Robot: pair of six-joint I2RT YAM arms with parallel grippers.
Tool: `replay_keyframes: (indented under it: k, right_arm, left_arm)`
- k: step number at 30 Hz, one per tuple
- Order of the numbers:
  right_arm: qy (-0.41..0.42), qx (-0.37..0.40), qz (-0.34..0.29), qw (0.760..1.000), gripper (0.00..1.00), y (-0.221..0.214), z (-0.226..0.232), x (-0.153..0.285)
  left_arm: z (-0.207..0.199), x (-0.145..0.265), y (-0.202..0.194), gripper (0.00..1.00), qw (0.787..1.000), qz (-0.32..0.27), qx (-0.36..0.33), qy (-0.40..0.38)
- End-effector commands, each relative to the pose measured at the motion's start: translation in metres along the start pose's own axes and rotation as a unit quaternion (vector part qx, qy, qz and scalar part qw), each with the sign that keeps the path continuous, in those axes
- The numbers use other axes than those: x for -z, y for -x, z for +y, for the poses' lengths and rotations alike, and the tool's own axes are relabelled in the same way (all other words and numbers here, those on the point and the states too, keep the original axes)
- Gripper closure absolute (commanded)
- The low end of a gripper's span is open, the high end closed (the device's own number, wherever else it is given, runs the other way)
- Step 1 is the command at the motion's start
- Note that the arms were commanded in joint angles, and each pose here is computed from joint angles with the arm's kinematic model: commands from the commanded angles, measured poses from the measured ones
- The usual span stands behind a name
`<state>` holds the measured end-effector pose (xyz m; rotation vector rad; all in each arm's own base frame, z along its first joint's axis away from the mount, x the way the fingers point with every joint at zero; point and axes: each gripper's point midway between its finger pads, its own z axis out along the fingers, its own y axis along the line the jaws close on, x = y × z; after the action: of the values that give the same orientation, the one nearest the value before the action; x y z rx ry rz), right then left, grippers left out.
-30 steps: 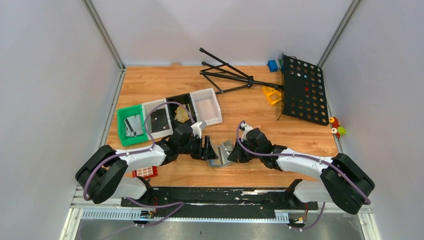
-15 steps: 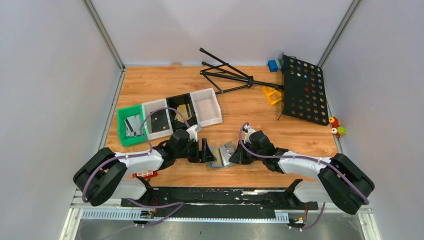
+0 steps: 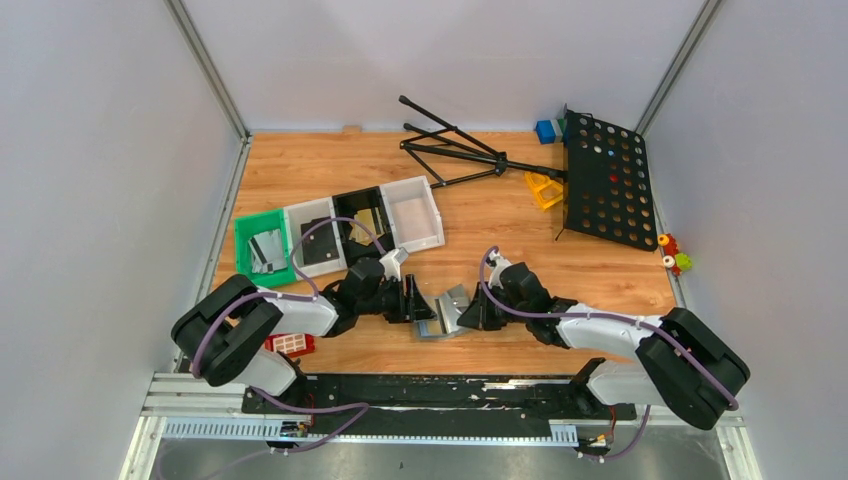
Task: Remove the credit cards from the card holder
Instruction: Remove the credit card from the card holder.
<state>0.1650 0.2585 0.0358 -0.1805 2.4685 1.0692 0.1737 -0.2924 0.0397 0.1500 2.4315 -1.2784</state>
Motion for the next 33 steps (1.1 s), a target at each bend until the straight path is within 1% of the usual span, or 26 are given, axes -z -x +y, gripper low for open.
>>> replay_keyframes:
  k: [1, 3, 4, 5, 9, 12, 14, 17, 19, 23, 28, 30, 33]
  right_arm:
    - [-0.003, 0.005, -0.017, 1.0, 0.86, 0.008, 0.0, 0.002]
    - [-0.027, 0.008, -0.018, 0.999, 0.65, 0.009, -0.007, 0.004]
    - [-0.039, 0.012, -0.024, 0.999, 0.58, 0.012, -0.01, 0.005]
    - [-0.051, 0.015, -0.026, 0.998, 0.55, 0.014, -0.013, 0.007]
    - [-0.096, 0.034, -0.038, 0.994, 0.56, 0.024, -0.022, 0.016]
    - [-0.105, 0.044, -0.047, 0.992, 0.62, 0.031, -0.022, 0.021]
    - [-0.098, 0.047, -0.049, 0.993, 0.67, 0.031, -0.018, 0.022]
    - [-0.081, 0.046, -0.045, 0.995, 0.73, 0.029, -0.013, 0.02]
    - [-0.075, 0.046, -0.041, 0.995, 0.72, 0.03, -0.009, 0.021]
    - [-0.067, 0.085, -0.048, 0.993, 0.64, 0.039, 0.0, 0.029]
    - [-0.079, 0.134, -0.057, 0.986, 0.66, 0.053, 0.011, 0.053]
    - [-0.045, 0.149, -0.062, 0.986, 0.67, 0.057, 0.03, 0.062]
    - [0.038, 0.166, -0.059, 0.984, 0.67, 0.055, 0.067, 0.073]
  left_arm:
    - [-0.002, -0.004, 0.014, 0.51, 1.0, -0.02, -0.014, 0.007]
    - [0.001, -0.003, 0.015, 0.62, 0.999, -0.02, -0.02, 0.016]
    - [0.002, -0.002, 0.015, 0.66, 0.999, -0.02, -0.023, 0.02]
    - [0.003, -0.001, 0.016, 0.69, 0.999, -0.02, -0.026, 0.026]
    - [0.003, 0.004, 0.017, 0.76, 0.998, -0.018, -0.042, 0.035]
    - [0.0, 0.005, 0.017, 0.81, 0.998, -0.015, -0.047, 0.032]
    - [-0.002, 0.005, 0.017, 0.86, 0.998, -0.013, -0.048, 0.028]
    - [-0.007, 0.004, 0.016, 0.88, 0.999, -0.006, -0.044, 0.015]
    - [-0.012, 0.004, 0.016, 0.88, 0.999, -0.009, -0.04, 0.001]
    - [-0.019, 0.007, 0.019, 0.88, 0.999, -0.018, -0.041, -0.01]
    - [-0.022, 0.011, 0.019, 0.88, 0.999, -0.016, -0.035, -0.023]
    - [-0.022, 0.012, 0.02, 0.88, 0.999, -0.017, -0.041, -0.02]
    - [-0.018, 0.013, 0.022, 0.88, 0.999, -0.02, -0.05, -0.005]
